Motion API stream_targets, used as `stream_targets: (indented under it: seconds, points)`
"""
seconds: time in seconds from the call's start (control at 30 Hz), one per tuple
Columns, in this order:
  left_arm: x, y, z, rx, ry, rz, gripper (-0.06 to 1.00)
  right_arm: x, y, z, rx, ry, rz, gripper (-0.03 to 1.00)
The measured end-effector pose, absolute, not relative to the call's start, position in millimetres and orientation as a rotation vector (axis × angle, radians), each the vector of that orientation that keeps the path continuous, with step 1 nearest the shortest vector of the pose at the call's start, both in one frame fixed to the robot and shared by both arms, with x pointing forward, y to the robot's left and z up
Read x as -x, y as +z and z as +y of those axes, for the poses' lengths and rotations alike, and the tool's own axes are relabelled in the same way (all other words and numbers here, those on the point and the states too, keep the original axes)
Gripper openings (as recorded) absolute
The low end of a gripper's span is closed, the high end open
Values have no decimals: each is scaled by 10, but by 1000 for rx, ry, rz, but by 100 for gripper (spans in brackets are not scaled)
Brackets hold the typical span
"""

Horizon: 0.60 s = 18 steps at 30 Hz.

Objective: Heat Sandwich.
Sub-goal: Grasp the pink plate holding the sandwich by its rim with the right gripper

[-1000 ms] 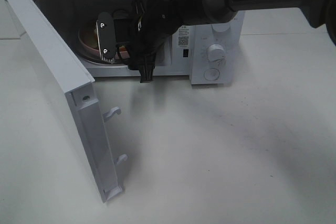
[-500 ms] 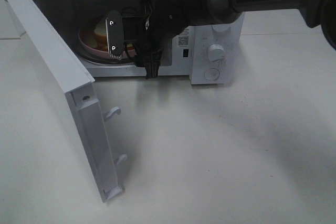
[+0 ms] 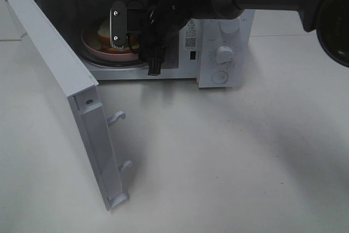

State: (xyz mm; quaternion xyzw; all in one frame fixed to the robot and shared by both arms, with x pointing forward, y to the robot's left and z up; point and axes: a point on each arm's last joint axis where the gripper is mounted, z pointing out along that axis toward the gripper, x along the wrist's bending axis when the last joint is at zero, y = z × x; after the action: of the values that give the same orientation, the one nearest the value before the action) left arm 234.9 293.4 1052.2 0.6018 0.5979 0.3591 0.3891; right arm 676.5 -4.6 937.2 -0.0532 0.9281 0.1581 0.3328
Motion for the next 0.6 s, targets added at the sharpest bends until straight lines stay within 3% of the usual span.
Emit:
stream_targets:
  seconds: [0.37, 0.6]
  points:
    - [-2349, 10522, 2934, -1530, 913, 1520, 65, -6806, 9534, -69, 106, 474, 2491, 65]
    - [-2349, 10522, 2934, -1530, 913, 1520, 65, -6858, 9438, -10, 100, 503, 2533, 65]
